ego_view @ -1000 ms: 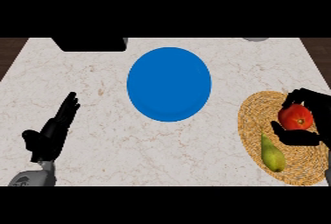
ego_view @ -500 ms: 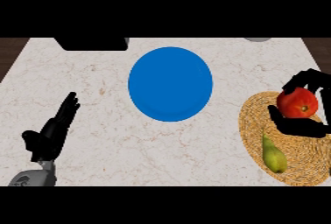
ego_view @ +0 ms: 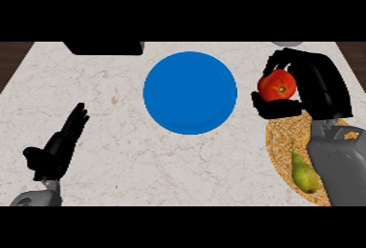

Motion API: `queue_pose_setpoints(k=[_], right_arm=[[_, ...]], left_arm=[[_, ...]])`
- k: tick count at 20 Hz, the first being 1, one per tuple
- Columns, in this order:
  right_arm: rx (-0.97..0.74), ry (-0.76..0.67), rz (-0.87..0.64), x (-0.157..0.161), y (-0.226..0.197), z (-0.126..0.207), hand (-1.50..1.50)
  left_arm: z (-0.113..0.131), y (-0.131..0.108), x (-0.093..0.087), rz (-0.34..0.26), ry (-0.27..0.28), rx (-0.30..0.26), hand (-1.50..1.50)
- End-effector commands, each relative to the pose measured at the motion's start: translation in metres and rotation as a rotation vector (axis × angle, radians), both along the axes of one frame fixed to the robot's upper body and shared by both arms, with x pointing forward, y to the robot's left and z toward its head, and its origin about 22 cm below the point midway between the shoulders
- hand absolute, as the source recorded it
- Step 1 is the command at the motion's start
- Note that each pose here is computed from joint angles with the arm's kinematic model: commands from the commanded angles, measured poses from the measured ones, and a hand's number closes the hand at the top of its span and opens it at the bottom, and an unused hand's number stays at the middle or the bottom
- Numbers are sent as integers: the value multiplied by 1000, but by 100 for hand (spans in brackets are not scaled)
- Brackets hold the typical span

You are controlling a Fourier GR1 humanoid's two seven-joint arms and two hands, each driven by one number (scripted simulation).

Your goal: Pick the tomato from the placemat and place it in the plate

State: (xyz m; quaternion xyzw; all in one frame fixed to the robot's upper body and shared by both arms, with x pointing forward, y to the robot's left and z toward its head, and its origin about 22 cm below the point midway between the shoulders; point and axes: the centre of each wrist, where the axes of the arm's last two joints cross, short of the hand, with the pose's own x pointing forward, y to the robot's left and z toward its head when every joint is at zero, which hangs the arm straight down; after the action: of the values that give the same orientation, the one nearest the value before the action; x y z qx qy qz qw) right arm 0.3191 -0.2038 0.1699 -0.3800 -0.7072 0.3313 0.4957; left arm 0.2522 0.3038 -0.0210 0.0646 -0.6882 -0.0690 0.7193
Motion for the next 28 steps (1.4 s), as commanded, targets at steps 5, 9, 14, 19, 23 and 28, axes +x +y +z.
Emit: queue_pose_setpoints(k=[5, 9, 14, 19, 23, 28], right_arm=[[25, 50, 79, 42, 99, -13, 150], [34, 73, 91, 65, 106, -30, 150], [30, 89, 58, 82, 148, -42, 150], [228, 118, -79, 88, 148, -55, -150], [255, 203, -117, 102, 140, -73, -150], [438, 134, -118, 98, 130, -91, -150]], left_arm=[[0, -11, 2, -5, -6, 12, 0], [3, -17, -3, -24, -1, -9, 0], [-3, 0, 7, -9, -15, -5, 0], [8, -7, 21, -31, -1, -11, 0], [13, -1, 0, -38, -17, -5, 0], [5, -10, 9, -31, -10, 5, 0]])
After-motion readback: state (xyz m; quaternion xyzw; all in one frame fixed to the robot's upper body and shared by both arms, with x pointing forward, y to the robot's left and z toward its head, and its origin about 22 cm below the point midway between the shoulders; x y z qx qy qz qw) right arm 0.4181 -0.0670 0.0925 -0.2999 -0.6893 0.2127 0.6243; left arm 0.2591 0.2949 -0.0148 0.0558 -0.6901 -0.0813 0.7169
